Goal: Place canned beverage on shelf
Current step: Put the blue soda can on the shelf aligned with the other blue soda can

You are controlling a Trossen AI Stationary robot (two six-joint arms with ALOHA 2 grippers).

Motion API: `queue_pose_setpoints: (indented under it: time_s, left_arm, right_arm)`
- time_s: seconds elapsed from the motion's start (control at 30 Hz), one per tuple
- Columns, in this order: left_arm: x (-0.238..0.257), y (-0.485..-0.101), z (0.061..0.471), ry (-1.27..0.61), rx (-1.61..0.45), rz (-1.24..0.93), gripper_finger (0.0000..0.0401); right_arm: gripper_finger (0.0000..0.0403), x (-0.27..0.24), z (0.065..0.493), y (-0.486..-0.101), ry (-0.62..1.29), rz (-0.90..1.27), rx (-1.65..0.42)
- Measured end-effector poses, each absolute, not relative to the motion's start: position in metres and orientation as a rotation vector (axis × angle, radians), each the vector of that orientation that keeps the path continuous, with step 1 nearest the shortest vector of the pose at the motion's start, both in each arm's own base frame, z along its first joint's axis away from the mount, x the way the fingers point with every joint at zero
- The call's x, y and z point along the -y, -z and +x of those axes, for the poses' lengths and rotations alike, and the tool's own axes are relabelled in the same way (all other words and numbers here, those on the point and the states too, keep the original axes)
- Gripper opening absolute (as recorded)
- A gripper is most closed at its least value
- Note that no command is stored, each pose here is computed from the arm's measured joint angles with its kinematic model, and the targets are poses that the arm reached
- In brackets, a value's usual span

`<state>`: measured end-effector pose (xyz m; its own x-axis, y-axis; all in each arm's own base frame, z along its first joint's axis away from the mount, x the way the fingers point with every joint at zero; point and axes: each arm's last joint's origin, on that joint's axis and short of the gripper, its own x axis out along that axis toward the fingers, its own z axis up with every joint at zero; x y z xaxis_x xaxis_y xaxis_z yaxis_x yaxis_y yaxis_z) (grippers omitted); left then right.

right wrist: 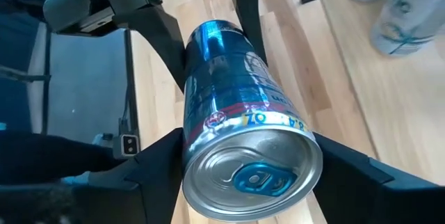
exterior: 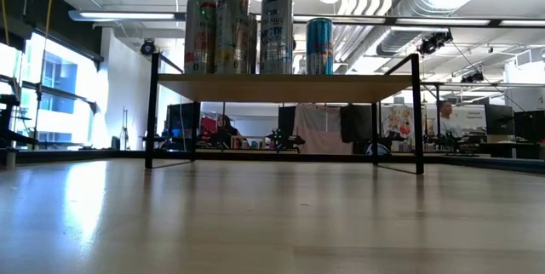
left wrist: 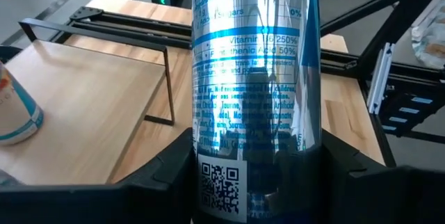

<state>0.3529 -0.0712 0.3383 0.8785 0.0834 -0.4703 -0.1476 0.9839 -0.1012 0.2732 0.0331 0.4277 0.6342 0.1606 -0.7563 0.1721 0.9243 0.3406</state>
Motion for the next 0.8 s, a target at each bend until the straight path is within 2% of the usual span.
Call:
queue_pose_setpoints:
  time_s: [0.17,0.4,0.63,0.8]
  left_arm:
    - [0.071,-0.340,0.353,-0.126,-0.472,-0.138,0.0168]
    - [0.072,-0.336,0.352,-0.110,-0.506,-0.129,0.0168]
    - [0.071,-0.336,0.352,-0.121,-0.505,-0.121,0.0168]
    - [0.069,-0.342,0.343,-0.144,-0.513,-0.122,0.0168]
  right_arm:
    - [0.0261,-0.032,0.267,-0.432,0.029,0.389,-0.864]
    - [0.0266,-0.033,0.266,-0.435,-0.047,0.417,-0.862]
    - [0.0344,-0.028,0.258,-0.441,-0.016,0.425,-0.831]
    - [0.0383,-0.020,0.232,-0.454,0.074,0.427,-0.784]
